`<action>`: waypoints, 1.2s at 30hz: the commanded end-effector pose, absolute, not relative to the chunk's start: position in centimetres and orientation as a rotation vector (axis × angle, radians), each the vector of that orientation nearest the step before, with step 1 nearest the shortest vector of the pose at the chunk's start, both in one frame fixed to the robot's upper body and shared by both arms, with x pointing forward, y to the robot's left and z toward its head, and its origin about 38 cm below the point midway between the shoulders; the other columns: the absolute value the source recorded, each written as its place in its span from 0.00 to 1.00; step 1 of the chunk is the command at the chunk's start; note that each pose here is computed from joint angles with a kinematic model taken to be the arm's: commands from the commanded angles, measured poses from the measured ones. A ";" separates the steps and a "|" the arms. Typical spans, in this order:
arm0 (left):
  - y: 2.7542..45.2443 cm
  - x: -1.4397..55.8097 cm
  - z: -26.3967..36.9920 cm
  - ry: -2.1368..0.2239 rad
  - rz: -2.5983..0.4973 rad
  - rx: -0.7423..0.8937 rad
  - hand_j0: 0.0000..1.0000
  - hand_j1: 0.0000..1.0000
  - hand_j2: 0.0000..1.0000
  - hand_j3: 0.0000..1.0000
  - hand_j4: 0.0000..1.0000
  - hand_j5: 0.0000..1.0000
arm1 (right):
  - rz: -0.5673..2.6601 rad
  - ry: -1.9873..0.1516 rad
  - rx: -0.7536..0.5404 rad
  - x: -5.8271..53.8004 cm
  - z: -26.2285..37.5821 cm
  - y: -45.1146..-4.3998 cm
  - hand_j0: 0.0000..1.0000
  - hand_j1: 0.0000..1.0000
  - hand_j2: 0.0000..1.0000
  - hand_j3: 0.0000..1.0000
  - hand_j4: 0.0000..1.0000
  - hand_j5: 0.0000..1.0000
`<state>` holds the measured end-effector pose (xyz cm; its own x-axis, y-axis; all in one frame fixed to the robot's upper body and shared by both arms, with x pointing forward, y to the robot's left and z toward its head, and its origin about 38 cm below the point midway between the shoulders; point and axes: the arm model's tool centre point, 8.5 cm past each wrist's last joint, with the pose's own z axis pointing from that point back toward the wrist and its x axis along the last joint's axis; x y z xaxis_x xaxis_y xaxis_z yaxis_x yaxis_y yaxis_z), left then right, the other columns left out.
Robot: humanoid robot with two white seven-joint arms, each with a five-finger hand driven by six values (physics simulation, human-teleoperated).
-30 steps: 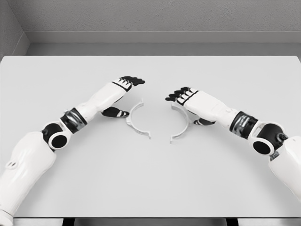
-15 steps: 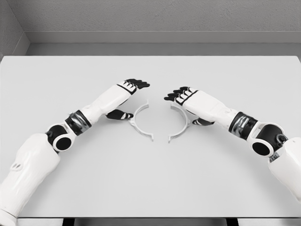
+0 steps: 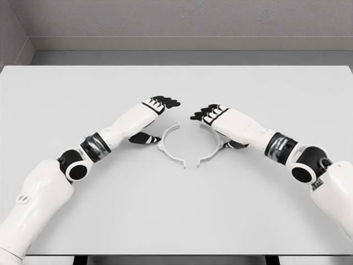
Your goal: Assemble PVC drainage pipe clamps
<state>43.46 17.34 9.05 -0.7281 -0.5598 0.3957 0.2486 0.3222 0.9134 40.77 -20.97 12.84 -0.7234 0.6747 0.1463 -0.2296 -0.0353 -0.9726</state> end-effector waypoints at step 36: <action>20.5 42.9 10.1 -1.903 -1.442 0.331 1.00 1.00 1.00 1.00 1.00 1.00 | 1.818 -1.619 -0.449 41.9 12.6 -19.2 1.00 1.00 1.00 1.00 1.00 1.00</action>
<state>42.86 20.39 9.92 -0.7122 -0.5895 0.3812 0.2129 0.3361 0.9175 41.92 -19.25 12.55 -0.7274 0.6670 0.1609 -0.2397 -0.0273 -0.9705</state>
